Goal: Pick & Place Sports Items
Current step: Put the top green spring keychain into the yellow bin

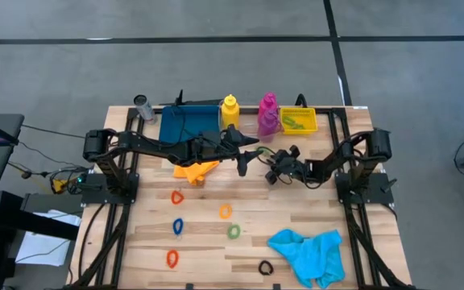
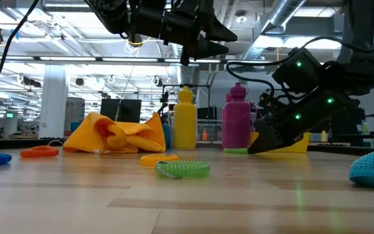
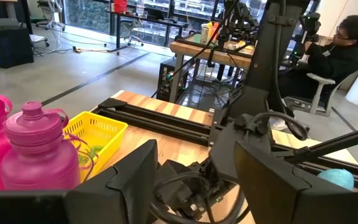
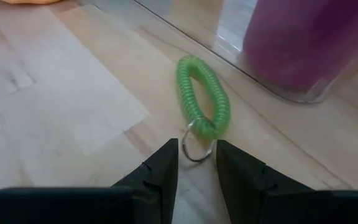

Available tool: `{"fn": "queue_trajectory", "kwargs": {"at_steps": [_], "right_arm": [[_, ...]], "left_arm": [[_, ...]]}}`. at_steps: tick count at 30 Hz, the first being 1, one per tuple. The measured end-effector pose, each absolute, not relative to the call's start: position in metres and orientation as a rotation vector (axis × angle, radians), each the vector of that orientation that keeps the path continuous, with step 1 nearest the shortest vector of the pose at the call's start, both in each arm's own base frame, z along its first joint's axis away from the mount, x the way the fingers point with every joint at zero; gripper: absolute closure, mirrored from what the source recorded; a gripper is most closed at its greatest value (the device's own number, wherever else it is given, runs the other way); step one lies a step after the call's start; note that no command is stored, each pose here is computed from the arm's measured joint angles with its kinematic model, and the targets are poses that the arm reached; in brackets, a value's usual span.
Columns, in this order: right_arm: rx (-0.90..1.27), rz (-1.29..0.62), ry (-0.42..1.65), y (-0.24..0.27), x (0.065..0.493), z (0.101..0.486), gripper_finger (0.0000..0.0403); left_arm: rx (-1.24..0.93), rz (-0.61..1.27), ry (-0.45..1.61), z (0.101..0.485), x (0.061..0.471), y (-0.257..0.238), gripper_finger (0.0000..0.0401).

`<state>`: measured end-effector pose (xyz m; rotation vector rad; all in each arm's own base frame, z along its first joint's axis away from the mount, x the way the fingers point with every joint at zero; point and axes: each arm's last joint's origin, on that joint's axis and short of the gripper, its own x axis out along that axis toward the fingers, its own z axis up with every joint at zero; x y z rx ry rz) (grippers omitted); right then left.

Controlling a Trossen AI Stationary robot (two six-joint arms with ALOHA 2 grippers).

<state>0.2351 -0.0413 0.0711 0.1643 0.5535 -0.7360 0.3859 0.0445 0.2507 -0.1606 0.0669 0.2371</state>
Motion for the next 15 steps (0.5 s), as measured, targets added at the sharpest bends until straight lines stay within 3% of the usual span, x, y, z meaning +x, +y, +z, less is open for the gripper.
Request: {"fn": "queue_trajectory", "kwargs": {"at_steps": [4,10,15], "right_arm": [[0.152,-0.746,0.559,-0.045,0.2344,0.0711,0.0314],[0.137,-0.75,0.563,-0.0454,0.2343,0.0712,0.0393],[0.096,-0.736,0.579,-0.045,0.2344,0.0712,0.0399]], "left_arm": [[-0.161,0.237,0.067,0.2507,0.3859,0.0445,0.0192],[-0.161,0.237,0.067,0.2507,0.3859,0.0445,0.0192],[-0.161,0.237,0.069,0.2505,0.3859,0.0445,0.0192]]}}
